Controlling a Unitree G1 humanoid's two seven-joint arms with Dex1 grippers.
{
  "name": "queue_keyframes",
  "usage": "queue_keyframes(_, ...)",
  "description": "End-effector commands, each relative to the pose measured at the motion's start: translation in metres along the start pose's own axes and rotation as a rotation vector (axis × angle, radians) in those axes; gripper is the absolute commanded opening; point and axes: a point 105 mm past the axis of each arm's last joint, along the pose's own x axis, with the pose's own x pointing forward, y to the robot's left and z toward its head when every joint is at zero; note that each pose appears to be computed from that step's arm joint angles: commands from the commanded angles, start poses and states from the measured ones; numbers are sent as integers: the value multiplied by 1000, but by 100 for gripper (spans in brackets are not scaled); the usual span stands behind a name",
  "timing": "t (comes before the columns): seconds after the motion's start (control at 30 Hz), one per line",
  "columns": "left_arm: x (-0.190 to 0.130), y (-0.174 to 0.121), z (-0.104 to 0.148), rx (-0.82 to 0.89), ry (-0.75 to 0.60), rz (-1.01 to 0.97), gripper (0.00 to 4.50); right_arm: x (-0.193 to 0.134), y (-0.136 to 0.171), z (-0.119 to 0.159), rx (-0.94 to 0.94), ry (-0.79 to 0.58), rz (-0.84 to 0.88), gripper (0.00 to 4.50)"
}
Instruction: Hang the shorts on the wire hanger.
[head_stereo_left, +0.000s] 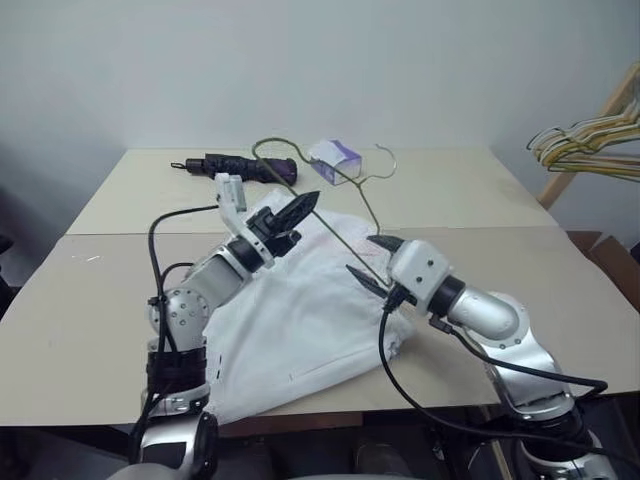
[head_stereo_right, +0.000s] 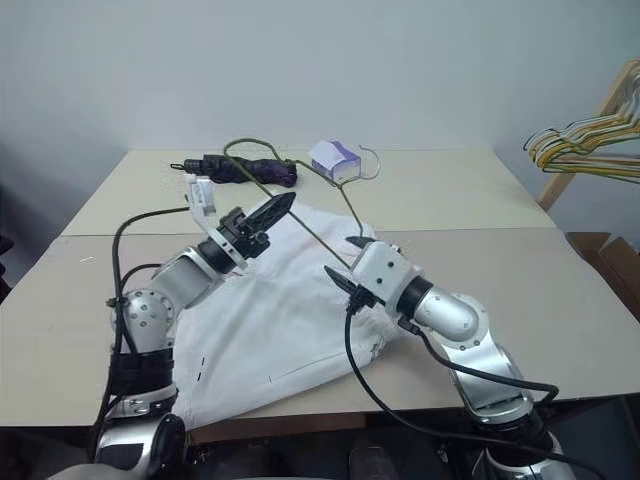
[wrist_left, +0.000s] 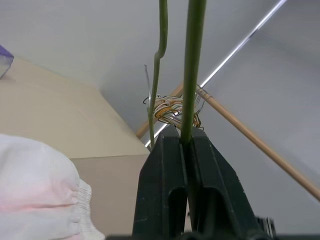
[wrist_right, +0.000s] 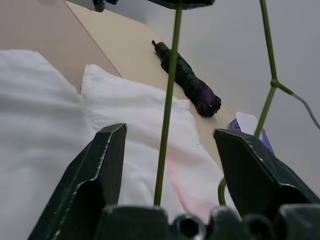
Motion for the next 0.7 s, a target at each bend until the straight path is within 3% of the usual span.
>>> queue_keyframes(0.03, -8, -14, 33, 114, -46, -145, 0, -17, -25, 25, 118, -93, 27, 325)
queue_keyframes(0.13, -24, -24, 53, 203, -17, -292, 0, -33, -35, 23, 306, -51, 187, 325)
queue_keyframes(0.27, -44, -37, 75, 221, -7, -498, 0, -54, -33, 8, 514, 95, 463, 325)
queue_keyframes(0.37, -54, -45, 84, 225, -4, -632, 0, -57, -35, 4, 693, 116, 581, 325)
queue_keyframes(0.7, -46, -49, 83, 215, -30, -722, 0, -18, -9, 16, 776, 116, 761, 325)
